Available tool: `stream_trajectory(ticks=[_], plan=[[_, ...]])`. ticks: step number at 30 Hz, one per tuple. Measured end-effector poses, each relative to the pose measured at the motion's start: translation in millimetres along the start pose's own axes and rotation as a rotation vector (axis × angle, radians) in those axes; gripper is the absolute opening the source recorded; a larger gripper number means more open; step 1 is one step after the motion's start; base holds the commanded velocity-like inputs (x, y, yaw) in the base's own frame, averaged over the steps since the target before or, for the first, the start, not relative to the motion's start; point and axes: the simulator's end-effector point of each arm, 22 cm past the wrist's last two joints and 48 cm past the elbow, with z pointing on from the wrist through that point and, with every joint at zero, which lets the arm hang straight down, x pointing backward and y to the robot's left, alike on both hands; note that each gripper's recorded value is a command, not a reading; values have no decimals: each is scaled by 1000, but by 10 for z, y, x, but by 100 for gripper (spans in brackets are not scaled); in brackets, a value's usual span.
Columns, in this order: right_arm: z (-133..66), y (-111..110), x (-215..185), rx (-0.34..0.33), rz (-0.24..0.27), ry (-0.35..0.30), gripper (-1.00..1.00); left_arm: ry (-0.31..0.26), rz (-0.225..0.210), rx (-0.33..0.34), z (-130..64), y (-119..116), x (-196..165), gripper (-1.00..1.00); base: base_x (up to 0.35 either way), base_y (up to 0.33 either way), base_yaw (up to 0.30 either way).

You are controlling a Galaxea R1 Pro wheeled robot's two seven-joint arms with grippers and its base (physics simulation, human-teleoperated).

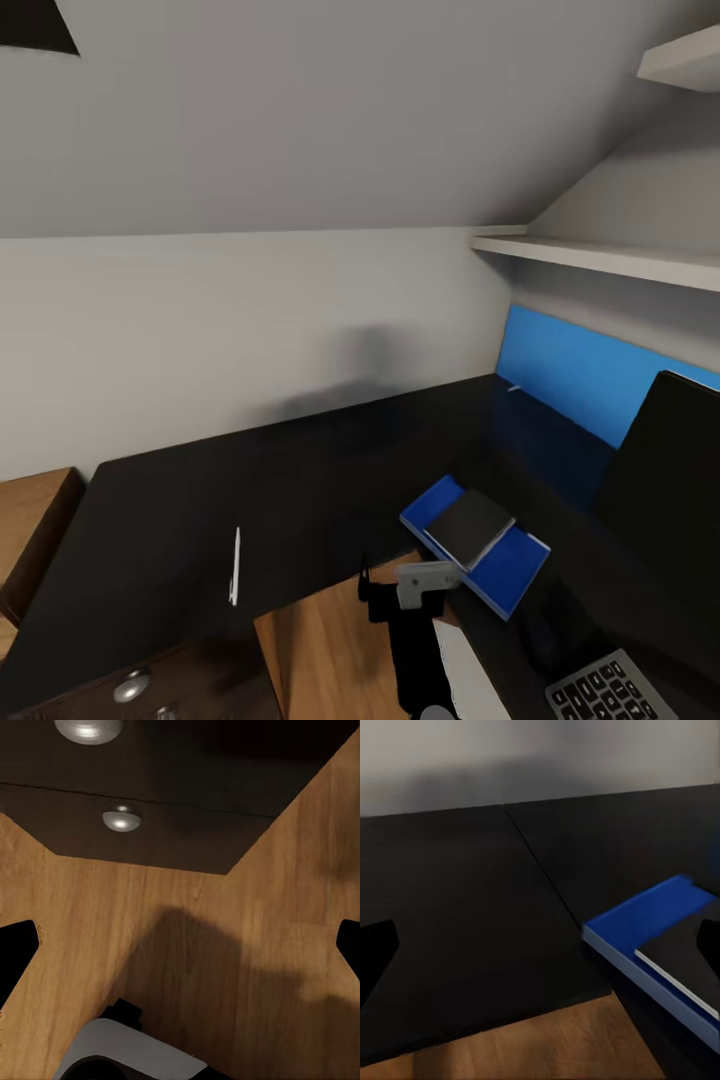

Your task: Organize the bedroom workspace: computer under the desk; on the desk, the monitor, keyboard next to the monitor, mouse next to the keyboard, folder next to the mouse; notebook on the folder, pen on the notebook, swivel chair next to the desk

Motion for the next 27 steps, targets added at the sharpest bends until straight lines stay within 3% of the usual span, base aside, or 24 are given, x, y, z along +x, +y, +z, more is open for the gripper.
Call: stream_trajectory(ticks=[27], plan=[[7, 48, 75, -1, -4, 17, 100, 0, 0, 0, 0, 0, 1, 100, 0, 0, 272]])
